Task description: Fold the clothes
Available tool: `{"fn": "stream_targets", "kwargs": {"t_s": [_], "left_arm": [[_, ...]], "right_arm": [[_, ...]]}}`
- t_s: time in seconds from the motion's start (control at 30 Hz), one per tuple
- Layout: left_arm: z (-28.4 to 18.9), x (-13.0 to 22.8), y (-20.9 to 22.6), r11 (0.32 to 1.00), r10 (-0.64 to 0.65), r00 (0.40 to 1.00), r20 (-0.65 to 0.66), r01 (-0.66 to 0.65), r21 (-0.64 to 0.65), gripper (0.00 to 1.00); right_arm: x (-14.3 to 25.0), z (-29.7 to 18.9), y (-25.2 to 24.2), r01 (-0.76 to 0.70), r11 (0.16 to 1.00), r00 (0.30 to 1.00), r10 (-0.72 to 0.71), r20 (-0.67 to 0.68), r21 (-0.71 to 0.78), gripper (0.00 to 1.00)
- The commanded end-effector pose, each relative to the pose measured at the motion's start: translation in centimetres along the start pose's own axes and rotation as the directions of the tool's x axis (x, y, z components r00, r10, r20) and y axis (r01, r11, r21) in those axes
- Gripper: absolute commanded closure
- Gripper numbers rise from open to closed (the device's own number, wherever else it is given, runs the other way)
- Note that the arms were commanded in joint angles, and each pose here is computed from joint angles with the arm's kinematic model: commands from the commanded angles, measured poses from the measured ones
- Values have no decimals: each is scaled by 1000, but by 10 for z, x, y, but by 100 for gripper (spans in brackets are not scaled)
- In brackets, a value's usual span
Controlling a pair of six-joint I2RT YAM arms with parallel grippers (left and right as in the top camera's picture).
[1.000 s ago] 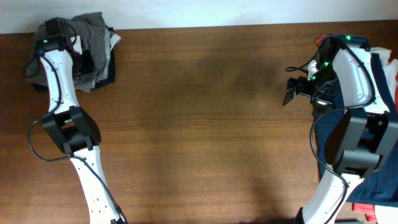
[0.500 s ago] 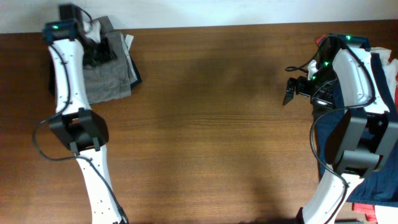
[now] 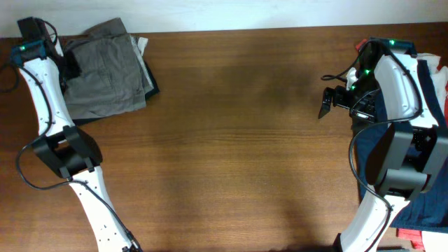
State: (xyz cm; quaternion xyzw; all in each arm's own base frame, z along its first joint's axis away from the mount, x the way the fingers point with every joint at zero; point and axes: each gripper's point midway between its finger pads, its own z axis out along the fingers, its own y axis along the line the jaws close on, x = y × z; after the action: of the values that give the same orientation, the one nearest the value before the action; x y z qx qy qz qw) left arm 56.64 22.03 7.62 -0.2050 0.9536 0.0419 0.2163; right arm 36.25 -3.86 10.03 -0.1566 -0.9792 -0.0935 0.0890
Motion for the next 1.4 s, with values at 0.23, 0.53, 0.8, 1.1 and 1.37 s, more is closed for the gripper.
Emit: {"fn": "stream_targets", "kwargs": {"t_s": [0.23,0.53,0.8,1.1,1.37], "left_arm": [[-110,-28,7,996,-36,991,131,24,88,71],[-10,57,37,997,-72,971,-229,74,4,91],[-100,42,36,994,-96,982,-163,103,34,91],[-105,75,-61,983,73,959,-275,-23,181,79],[-31,134,-140,950,214,905,-368,-106,292,54]], "right_arm": [[-2,-9,0,-3,1000,1000,3,28,6,1],[-2,-9,0,-3,1000,1000,3,28,6,1],[-2,-9,0,-3,1000,1000,3,28,6,1],[-2,-9,0,-3,1000,1000,3,28,6,1],[-2,-9,0,-3,1000,1000,3,28,6,1]]}}
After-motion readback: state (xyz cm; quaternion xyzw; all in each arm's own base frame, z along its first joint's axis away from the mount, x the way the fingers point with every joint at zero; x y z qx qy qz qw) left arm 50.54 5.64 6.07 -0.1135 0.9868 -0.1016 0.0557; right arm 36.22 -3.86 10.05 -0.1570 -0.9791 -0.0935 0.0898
